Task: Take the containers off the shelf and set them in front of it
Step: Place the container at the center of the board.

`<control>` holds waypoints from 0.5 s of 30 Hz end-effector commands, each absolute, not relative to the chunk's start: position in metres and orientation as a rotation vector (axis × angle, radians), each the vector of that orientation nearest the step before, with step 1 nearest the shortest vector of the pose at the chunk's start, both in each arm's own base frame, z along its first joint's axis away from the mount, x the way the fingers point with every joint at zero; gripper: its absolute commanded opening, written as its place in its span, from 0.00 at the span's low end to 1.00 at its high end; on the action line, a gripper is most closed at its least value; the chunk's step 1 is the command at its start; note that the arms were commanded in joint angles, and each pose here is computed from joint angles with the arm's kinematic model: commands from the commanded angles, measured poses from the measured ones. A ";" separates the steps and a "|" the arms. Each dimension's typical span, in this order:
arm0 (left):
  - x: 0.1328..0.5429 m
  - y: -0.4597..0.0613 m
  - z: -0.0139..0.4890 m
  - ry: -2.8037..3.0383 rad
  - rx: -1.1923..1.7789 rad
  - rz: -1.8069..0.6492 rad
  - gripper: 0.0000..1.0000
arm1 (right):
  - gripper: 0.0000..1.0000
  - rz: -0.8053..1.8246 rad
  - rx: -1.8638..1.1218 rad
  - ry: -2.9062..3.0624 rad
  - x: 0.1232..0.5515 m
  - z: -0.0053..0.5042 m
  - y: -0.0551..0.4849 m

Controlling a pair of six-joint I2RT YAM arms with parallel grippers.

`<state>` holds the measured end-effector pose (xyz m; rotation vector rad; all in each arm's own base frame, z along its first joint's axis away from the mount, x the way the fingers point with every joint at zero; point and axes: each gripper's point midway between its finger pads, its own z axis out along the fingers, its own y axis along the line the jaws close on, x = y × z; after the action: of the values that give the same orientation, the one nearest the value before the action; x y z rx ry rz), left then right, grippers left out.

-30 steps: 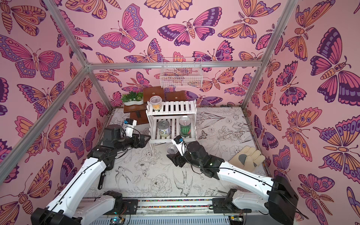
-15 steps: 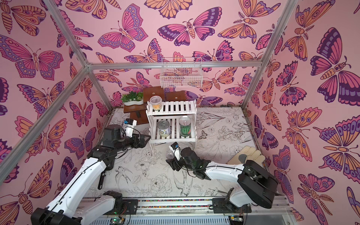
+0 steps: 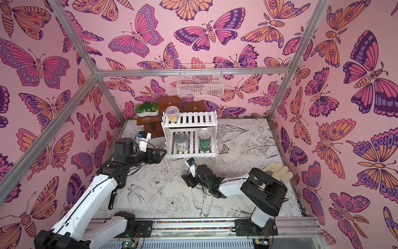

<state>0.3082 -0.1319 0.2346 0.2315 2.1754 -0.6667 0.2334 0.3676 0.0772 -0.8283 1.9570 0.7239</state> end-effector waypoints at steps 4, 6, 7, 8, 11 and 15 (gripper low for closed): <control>0.306 -0.132 0.236 2.167 0.243 -0.672 1.00 | 0.64 0.698 -0.770 1.927 0.247 0.084 0.375; 0.306 -0.132 0.236 2.166 0.245 -0.672 1.00 | 0.65 0.687 -0.766 1.930 0.248 0.083 0.374; 0.306 -0.132 0.236 2.167 0.243 -0.672 1.00 | 0.66 0.684 -0.766 1.929 0.248 0.083 0.374; 0.306 -0.132 0.235 2.167 0.243 -0.672 1.00 | 0.68 0.681 -0.767 1.933 0.249 0.082 0.374; 0.306 -0.131 0.235 2.167 0.244 -0.668 1.00 | 0.74 0.675 -0.770 1.938 0.249 0.080 0.375; 0.306 -0.131 0.236 2.164 0.243 -0.668 1.00 | 0.80 0.660 -0.768 1.949 0.251 0.078 0.374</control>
<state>0.3082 -0.1319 0.2346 0.2315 2.1754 -0.6667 0.2452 0.3673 0.0709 -0.7861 1.9693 0.6665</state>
